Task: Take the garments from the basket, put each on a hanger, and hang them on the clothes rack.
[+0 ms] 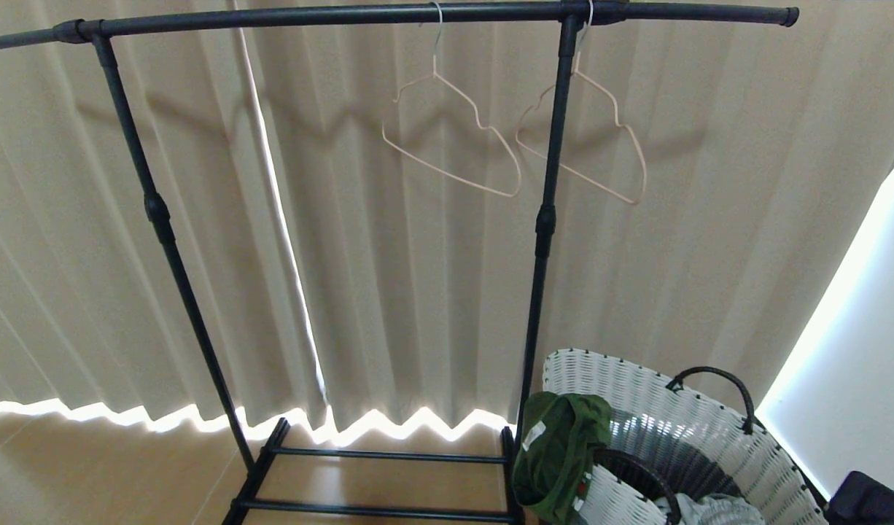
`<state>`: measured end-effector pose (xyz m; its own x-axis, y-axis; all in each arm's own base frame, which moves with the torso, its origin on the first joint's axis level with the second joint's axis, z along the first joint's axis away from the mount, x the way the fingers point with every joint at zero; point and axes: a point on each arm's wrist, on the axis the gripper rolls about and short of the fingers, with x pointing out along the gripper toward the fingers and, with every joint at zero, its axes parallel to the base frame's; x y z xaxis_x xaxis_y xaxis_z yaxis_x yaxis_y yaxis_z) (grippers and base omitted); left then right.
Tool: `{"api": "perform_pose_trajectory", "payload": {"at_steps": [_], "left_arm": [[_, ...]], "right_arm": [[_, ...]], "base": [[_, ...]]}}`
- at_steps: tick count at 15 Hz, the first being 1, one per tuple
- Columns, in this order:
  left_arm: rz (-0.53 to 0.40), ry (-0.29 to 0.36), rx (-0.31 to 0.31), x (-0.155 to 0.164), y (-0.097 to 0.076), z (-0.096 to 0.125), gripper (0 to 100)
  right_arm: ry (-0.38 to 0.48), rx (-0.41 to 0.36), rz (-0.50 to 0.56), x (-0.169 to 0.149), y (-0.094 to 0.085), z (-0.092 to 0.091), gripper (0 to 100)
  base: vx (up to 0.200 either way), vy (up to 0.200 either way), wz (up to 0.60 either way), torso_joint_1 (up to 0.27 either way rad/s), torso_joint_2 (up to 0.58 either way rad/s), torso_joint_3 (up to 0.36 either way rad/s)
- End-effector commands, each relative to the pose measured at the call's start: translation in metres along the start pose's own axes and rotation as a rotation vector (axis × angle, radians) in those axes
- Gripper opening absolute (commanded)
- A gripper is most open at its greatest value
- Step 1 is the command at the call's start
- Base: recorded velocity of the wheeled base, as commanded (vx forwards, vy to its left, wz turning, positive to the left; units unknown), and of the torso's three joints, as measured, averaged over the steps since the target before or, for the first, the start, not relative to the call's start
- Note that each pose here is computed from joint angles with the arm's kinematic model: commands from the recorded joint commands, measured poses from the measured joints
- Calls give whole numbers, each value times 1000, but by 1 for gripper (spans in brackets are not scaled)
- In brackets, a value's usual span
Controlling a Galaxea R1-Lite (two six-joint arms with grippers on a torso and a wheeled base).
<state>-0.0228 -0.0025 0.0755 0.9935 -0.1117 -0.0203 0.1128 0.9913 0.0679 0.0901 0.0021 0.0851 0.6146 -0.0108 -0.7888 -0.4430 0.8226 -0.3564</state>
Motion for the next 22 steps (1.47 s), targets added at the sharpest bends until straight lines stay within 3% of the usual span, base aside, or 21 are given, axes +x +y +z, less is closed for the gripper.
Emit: {"api": "perform_pose_trajectory", "payload": {"at_steps": [1,8,13,14,19,22], "left_arm": [[1,0,0,0,0,0,100],[1,0,0,0,0,0,100],[0,0,0,0,0,0,100],[0,0,0,0,0,0,100],[-2,-1,0,0,0,0,100],[-8,-1,-1,0,0,0,100]], "right_arm": [[162,-62,114,42,-4,8,100],[123,-56,79,99,-13,21,100],[89,-44,13,110,-24,21,100],[83,-42,11,107,-24,20,0],[-36,-42,-65,75,-24,22,0],[-221,-38,-202,30,-23,21,0]], "base": [[0,0,0,0,0,0],[0,0,0,0,0,0],[0,0,0,0,0,0],[0,0,0,0,0,0],[0,0,0,0,0,0],[0,0,0,0,0,0]]}}
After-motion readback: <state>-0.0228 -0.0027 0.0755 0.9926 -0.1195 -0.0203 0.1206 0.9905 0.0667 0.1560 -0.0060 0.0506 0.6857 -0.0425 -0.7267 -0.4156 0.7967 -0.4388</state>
